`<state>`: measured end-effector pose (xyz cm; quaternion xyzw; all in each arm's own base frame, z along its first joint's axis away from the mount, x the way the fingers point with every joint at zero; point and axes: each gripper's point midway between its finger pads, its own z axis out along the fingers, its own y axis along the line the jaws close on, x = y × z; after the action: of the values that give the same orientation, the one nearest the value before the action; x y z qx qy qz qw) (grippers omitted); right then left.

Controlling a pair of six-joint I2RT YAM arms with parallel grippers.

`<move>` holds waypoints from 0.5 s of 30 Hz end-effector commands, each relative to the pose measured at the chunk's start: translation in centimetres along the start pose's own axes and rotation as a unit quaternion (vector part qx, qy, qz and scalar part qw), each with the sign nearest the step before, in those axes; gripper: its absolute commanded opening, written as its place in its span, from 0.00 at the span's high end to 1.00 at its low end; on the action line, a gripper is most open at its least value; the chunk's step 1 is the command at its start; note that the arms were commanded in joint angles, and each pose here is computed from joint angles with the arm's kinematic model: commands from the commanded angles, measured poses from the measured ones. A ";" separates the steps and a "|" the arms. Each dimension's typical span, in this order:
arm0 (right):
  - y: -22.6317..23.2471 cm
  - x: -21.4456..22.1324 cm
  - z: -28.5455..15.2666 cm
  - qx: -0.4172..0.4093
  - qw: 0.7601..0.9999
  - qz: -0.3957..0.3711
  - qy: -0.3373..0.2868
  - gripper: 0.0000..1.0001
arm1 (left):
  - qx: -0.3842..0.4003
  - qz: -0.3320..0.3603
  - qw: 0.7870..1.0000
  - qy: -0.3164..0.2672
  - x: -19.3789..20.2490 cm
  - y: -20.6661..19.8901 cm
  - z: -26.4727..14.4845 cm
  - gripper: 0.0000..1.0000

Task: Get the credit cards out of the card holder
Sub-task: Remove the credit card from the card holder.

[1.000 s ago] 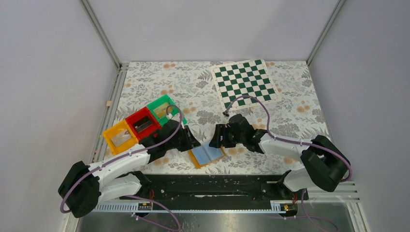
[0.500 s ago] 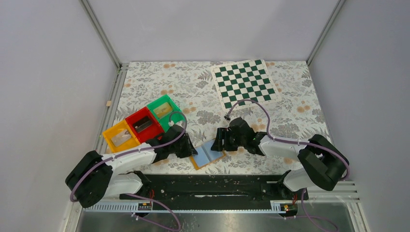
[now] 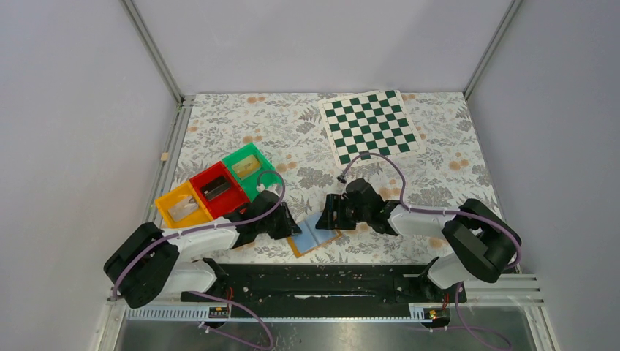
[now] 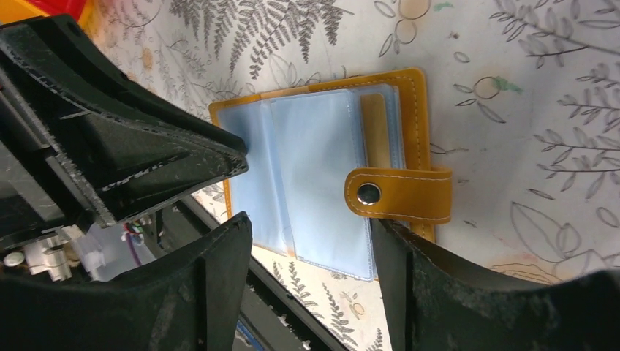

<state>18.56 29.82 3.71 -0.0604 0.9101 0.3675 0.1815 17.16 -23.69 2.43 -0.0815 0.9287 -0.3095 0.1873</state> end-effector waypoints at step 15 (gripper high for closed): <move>7.1 -0.5 -1.7 -0.162 0.986 0.032 -0.006 0.34 | 0.001 0.000 1.000 0.004 0.5 0.4 0.2 0.80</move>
<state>17.07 32.30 6.85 -0.0432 0.8683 0.4704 0.1515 17.32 -23.86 2.43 -0.0824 0.9269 -0.3132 0.1897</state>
